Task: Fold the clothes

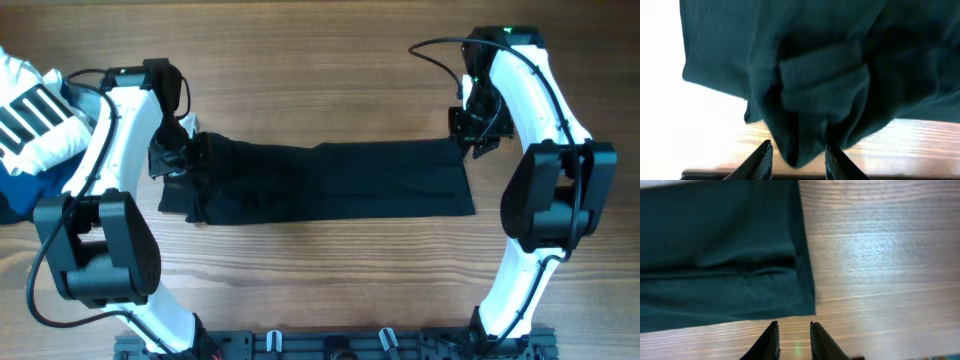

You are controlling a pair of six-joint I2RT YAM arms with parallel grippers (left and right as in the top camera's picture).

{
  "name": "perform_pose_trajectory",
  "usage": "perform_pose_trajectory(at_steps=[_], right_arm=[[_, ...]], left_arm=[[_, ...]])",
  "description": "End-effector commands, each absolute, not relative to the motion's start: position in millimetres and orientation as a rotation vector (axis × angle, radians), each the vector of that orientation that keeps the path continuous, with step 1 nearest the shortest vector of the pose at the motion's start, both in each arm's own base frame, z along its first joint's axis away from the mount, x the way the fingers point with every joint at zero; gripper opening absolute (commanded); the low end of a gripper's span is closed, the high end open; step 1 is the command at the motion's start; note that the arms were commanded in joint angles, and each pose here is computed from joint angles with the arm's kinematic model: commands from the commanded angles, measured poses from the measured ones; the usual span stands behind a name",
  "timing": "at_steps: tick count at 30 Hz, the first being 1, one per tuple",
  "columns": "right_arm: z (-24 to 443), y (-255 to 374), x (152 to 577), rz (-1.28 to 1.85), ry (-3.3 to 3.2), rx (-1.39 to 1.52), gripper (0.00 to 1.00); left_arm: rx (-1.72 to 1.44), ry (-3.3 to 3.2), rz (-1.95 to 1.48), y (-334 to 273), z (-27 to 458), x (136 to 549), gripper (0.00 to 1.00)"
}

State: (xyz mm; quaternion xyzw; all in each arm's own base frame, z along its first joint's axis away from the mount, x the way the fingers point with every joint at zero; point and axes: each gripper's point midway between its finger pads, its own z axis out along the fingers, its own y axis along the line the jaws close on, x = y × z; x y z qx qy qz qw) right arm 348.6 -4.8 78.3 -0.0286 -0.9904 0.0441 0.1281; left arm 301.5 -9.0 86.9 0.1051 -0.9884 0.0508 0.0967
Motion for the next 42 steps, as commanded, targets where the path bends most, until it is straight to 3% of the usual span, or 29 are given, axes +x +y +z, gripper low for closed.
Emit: perform_pose_trajectory(at_steps=[1, 3, 6, 13, 17, 18, 19, 20, 24, 29, 32, 35, 36, 42], right_arm=[[87, 3, 351, 0.045, -2.916, -0.084, 0.22], [86, 3, 354, 0.045, -2.929, -0.085, 0.22], [86, 3, 356, 0.044, -2.939, -0.085, 0.22], [86, 3, 356, 0.045, -2.94, -0.084, 0.22], [86, 3, 356, 0.045, -2.937, -0.084, 0.22], [86, 3, 356, 0.045, -2.937, -0.084, 0.23], [86, 3, 356, 0.045, -2.936, -0.084, 0.22], [86, 3, 356, 0.045, -2.936, -0.084, 0.23], [86, 3, 356, 0.045, -2.936, -0.084, 0.23], [86, 3, 355, 0.045, -2.936, -0.084, 0.22], [86, 3, 355, 0.045, -2.934, -0.083, 0.23], [86, 3, 355, 0.045, -2.935, -0.084, 0.23], [86, 3, 355, 0.045, -2.935, -0.084, 0.23], [86, 3, 355, 0.045, -2.935, -0.084, 0.23]], left_arm=[[0.304, -3.077, 0.431, -35, 107, 343, 0.41], [0.28, -3.157, 0.573, -47, 118, 369, 0.45], [0.276, -3.247, 0.495, -36, 114, 387, 0.51], [0.257, -3.091, 0.387, -41, 66, 350, 0.53], [0.249, -3.043, 0.362, -42, 63, 338, 0.53], [0.248, -3.046, 0.335, -39, 62, 337, 0.49], [0.249, -3.041, 0.333, -39, 62, 336, 0.32], [0.249, -3.029, 0.331, -40, 62, 333, 0.24], [0.261, -2.886, 0.297, -39, 65, 297, 0.08], [0.265, -2.775, 0.203, -31, 72, 269, 0.13], [0.263, -2.839, 0.215, -31, 79, 284, 0.07], [0.279, -2.983, 0.244, -31, 111, 316, 0.24], [0.277, -3.038, 0.255, -31, 121, 327, 0.57], [0.402, -3.001, 0.048, -9, 89, 317, 0.66]])
